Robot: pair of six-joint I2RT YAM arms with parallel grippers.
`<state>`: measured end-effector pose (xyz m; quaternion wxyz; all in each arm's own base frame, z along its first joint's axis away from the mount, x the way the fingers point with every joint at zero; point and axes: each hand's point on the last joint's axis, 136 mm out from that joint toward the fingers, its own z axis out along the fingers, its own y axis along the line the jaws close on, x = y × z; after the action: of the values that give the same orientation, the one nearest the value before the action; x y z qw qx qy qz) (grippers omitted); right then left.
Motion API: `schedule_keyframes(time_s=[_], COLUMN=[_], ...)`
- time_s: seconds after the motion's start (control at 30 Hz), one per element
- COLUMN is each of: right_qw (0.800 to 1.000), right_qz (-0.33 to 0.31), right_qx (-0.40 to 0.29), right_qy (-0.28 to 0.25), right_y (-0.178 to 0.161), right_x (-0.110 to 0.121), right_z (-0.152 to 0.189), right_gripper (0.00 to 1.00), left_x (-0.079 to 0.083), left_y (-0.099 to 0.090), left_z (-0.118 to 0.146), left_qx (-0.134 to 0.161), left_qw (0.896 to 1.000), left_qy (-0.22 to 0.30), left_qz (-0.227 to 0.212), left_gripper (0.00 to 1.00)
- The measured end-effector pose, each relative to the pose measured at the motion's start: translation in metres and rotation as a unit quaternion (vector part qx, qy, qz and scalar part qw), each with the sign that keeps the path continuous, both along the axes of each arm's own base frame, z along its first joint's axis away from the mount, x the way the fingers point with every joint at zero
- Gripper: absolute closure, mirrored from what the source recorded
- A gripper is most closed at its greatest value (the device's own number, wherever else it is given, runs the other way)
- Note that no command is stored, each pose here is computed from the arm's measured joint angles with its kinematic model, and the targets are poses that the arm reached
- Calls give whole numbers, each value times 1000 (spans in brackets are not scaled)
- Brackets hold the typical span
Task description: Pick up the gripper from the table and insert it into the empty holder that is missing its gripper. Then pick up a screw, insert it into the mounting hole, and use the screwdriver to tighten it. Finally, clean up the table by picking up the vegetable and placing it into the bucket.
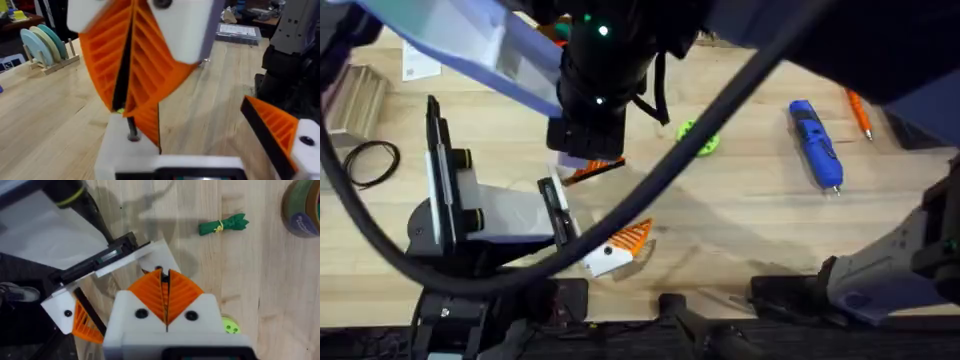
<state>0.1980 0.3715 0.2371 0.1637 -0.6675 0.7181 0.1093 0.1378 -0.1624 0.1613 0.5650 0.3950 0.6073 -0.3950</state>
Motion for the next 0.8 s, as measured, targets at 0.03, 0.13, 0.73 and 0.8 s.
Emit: schedule_keyframes(time_s=[0.03,0.13,0.73,0.8], right_qw=[1000,1000,1000,1000], right_qz=[0,0,0,0], right_qx=[0,0,-2,-4], right_qy=[0,0,1,2], right_y=[0,0,0,0], right_x=[0,0,0,0], right_z=[0,0,-3,-6], right_gripper=[995,995,995,995], left_x=[0,0,0,0], left_y=[0,0,0,0], left_z=[0,0,0,0], left_qx=[0,0,0,0], left_qw=[1000,1000,1000,1000], left_qy=[0,0,0,1], left_qz=[0,0,0,0], left_gripper=[15,15,15,15])
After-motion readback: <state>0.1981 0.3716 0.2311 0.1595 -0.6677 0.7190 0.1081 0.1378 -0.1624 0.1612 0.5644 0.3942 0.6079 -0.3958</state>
